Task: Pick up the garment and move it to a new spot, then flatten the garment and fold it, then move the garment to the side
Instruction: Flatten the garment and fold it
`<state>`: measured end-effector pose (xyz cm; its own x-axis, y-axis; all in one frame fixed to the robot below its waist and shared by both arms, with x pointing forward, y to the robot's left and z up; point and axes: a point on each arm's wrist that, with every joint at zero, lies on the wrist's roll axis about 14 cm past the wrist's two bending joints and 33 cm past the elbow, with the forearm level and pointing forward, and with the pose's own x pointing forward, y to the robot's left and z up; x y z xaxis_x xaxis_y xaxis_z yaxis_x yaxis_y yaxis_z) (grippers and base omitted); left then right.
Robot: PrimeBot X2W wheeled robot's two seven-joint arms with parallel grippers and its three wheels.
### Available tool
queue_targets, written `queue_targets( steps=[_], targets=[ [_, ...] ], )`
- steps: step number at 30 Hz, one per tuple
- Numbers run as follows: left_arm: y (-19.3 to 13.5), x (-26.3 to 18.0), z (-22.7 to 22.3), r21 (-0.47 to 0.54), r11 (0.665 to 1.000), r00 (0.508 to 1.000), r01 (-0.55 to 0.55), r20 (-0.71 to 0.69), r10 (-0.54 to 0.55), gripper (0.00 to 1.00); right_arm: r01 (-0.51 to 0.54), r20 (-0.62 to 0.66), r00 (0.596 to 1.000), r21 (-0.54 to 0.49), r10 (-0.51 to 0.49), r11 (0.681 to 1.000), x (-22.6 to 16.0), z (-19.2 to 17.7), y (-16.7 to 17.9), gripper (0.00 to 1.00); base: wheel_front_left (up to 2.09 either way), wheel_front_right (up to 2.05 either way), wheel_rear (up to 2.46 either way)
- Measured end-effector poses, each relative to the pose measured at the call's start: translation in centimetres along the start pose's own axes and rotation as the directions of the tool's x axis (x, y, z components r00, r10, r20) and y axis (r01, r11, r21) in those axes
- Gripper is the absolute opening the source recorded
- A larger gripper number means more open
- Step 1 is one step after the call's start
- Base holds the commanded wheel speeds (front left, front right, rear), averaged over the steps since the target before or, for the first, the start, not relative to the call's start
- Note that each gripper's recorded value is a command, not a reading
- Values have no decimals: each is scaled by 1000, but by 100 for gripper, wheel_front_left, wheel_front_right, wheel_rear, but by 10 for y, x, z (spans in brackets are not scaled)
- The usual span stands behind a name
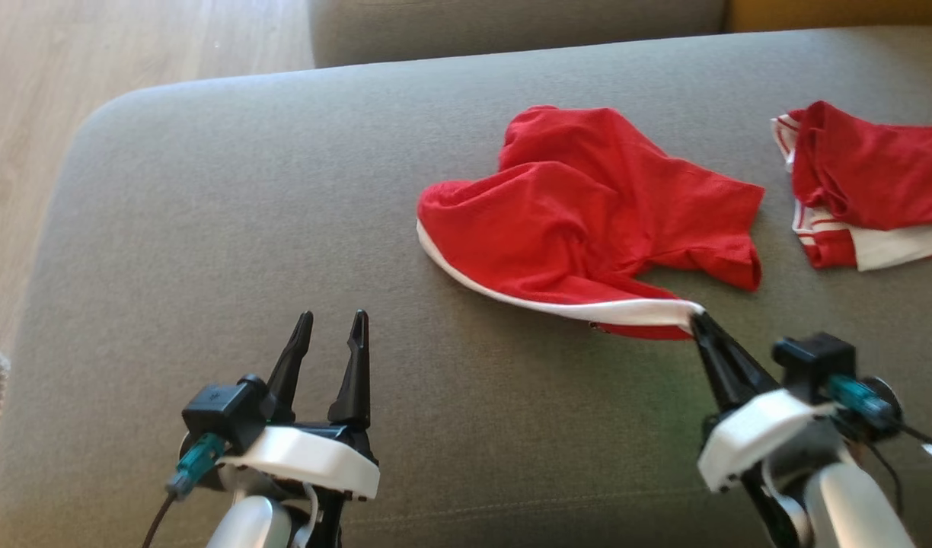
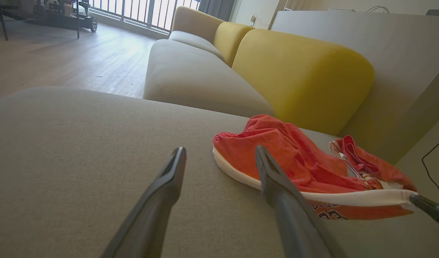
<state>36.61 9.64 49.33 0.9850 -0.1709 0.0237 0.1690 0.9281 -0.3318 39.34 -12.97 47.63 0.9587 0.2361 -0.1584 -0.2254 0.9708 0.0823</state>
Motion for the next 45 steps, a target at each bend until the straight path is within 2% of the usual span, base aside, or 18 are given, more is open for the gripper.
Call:
queue_targets(
  steps=[4, 10, 17, 21, 27, 31, 35, 41, 44, 45],
  targets=[
    [-6, 3, -2, 0, 1000, 1000, 20, -6, -20, 100, 72, -46, 996, 11, -71, 997, -11, -12, -22, 0, 0, 0, 0],
    [-5, 3, -8, 1, 1000, 1000, 20, -25, -20, 100, 98, -121, 988, 27, -94, 995, -15, -37, -27, 0, 0, 0, 0],
    [-8, 6, -17, 20, 999, 998, 45, -53, -44, 100, 217, -170, 961, -35, -219, 976, -32, -58, -67, 0, 0, 0, 0],
    [-17, 9, -34, 42, 993, 989, 109, -107, -104, 100, 267, -188, 944, -44, -271, 963, -38, -65, -83, 0, 0, 0, 0],
    [-38, 24, -59, 102, 965, 957, 242, -188, -220, 100, 368, -150, 914, -80, -376, 926, -41, -54, -118, 0, 0, 0, 0],
    [-48, 38, -68, 116, 945, 936, 305, -219, -275, 100, 413, -160, 890, -111, -427, 904, -50, -60, -135, 0, 0, 0, 0],
    [-65, 50, -78, 125, 915, 905, 384, -247, -346, 100, 427, -172, 881, -113, -441, 897, -50, -66, -141, 0, 0, 0, 0],
    [-87, 63, -99, 156, 848, 838, 507, -319, -442, 100, 430, -164, 883, -92, -439, 898, -43, -66, -142, 0, 0, 0, 0],
    [-90, 70, -105, 163, 831, 821, 531, -341, -458, 100, 423, -160, 888, -82, -431, 902, -39, -66, -141, 0, 0, 0, 0],
    [-91, 74, -104, 160, 833, 822, 530, -338, -458, 100, 426, -155, 888, -79, -433, 901, -39, -65, -141, 6, 0, 0, 0]
  ],
)
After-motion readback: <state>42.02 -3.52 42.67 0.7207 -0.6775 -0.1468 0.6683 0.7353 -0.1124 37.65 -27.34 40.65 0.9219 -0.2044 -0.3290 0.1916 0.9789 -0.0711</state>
